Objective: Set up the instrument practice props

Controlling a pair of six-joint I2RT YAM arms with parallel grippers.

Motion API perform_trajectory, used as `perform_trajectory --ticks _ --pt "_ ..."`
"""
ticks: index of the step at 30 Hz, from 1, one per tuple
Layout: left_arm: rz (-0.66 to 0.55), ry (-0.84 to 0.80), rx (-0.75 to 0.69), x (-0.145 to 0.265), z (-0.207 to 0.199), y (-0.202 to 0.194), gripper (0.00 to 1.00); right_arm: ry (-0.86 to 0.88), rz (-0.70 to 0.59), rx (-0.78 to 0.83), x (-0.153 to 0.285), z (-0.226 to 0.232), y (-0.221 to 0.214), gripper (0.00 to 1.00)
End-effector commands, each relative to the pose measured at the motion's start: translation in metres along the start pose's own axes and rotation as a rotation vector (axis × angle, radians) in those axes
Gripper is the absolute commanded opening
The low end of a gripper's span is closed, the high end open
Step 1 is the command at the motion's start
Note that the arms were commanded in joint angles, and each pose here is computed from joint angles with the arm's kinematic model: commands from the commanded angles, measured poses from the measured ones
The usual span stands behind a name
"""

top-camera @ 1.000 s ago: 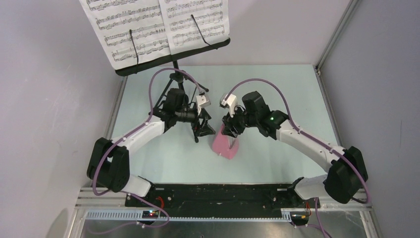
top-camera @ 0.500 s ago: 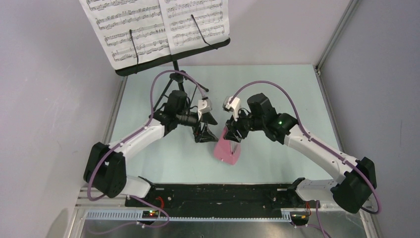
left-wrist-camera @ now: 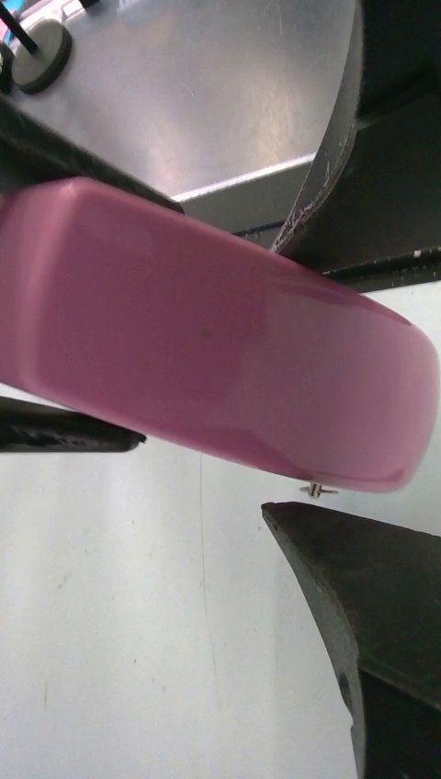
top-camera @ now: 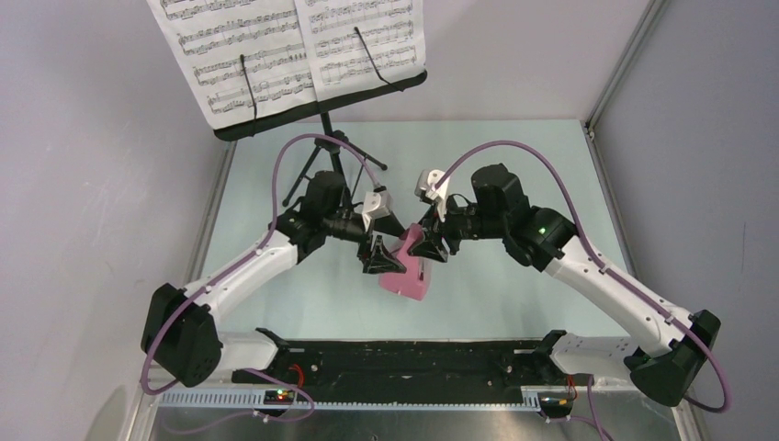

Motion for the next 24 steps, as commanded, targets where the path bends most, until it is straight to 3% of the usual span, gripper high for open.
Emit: perform_trajectory --ticks 1,12,18,20,24 --pt "-0.011 0.037 -0.028 -0.002 0.009 0.011 0.92 0.010 -0.166 0.101 0.019 0.005 0.054 0.00" --pt "-0.018 -0.120 0.008 -0.008 -0.011 0.024 0.93 0.056 -0.174 0.151 0.008 0.007 0.057 0.00" --pt "-0.011 -0.129 0.018 -0.010 -0.010 0.022 0.94 0.069 -0.148 0.162 0.000 0.008 0.050 0.00" --pt "0.000 -0.146 0.030 -0.016 -0.010 0.020 0.90 0.072 -0.149 0.164 -0.002 0.008 0.050 0.00" --pt "0.009 -0.134 0.041 -0.019 -0.004 0.017 0.61 0.080 -0.148 0.161 -0.002 0.008 0.051 0.00"
Point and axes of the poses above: each gripper's point midway between its finger pads, its own x axis back along the fingers, its own z axis along the line the jaws close on, y = z × x, the point moved 3 cm from there along x, back along the fingers, and after that the axes turned 13 degrees about x, right-handed, at the moved point
